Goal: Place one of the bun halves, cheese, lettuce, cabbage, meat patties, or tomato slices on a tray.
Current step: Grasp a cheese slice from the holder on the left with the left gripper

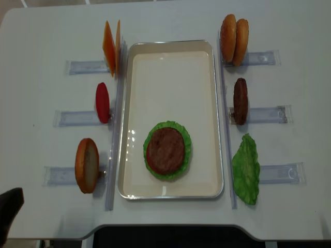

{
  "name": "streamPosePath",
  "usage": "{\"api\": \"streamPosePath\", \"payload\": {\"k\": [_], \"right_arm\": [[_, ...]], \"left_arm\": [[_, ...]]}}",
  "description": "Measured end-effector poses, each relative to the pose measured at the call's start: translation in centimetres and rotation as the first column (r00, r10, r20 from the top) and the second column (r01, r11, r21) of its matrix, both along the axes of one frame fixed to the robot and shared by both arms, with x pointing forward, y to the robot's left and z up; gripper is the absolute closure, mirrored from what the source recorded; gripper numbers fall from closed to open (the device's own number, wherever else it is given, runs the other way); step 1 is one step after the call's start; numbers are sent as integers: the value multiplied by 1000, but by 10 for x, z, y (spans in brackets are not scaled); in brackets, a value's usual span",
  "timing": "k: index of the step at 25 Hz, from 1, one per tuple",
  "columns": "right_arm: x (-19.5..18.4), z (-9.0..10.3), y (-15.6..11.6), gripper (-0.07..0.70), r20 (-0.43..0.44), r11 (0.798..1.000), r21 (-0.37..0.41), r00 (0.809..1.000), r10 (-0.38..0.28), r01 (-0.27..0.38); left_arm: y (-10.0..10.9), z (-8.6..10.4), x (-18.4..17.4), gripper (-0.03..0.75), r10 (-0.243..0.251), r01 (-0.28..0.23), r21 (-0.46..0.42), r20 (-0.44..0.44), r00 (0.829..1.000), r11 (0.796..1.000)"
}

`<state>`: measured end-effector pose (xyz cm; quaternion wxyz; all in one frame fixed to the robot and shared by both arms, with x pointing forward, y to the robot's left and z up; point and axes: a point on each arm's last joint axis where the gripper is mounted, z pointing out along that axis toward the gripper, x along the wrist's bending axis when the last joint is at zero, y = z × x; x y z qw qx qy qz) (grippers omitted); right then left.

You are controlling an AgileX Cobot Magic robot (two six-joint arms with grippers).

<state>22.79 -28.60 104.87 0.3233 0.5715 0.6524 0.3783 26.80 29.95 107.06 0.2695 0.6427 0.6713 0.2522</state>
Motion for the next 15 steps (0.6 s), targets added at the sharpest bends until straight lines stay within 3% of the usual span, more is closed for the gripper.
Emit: {"api": "streamPosePath", "payload": {"k": [7,15], "right_arm": [[0,0,0,145,0,1000,1,1000,0,0],[0,0,0,145,0,1000,1,1000,0,0]], "left_arm": [[1,26,53,83,-2,0,-11,-160,987,1000],[4,50,126,83,-11,8,-11,-295,956,1000]]}}
